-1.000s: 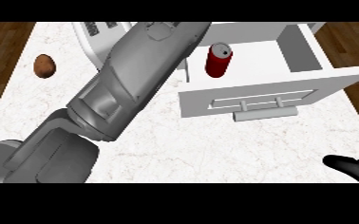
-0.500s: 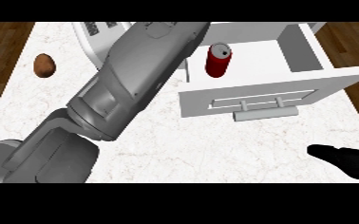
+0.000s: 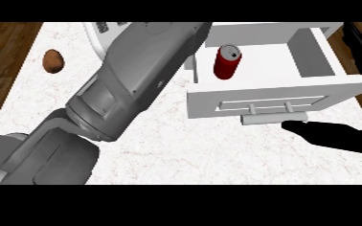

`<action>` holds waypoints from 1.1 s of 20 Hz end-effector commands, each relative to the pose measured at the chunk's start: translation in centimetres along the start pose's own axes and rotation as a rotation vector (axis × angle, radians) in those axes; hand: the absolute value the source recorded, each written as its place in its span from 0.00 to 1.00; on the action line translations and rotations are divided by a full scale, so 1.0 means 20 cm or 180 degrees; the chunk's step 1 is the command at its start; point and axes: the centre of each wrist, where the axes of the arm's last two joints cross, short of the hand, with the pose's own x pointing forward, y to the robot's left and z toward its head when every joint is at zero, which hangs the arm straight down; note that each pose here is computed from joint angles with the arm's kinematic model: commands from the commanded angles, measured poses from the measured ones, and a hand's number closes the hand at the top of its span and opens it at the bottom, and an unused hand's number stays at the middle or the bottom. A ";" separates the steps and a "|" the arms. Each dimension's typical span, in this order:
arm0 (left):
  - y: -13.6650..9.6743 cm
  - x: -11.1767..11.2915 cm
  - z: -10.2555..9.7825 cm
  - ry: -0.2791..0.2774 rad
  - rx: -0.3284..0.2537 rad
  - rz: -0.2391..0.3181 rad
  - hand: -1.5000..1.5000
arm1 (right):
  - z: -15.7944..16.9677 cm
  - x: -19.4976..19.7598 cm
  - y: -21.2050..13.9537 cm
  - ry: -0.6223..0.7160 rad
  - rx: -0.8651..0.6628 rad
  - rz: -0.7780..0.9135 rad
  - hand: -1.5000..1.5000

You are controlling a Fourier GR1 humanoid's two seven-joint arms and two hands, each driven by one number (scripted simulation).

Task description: Pick up the can, place it into the drawer and close the drawer

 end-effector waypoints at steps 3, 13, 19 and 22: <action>0.02 -0.07 -0.01 -0.0037 0.0065 -0.0070 0.00 | -0.12 -0.05 0.22 -0.0133 0.0208 0.0507 0.00; 0.05 -0.01 -0.03 0.0012 -0.0053 -0.0068 0.00 | -0.27 -0.30 0.55 -0.0025 0.0525 0.1264 0.00; 0.12 0.01 -0.05 -0.0012 -0.0003 -0.0032 0.00 | -0.36 -0.44 0.69 0.0020 0.0403 0.1380 0.00; 0.26 0.02 -0.11 -0.0027 0.0051 -0.0069 0.00 | -0.47 -0.43 0.72 0.0053 0.0317 0.1493 0.00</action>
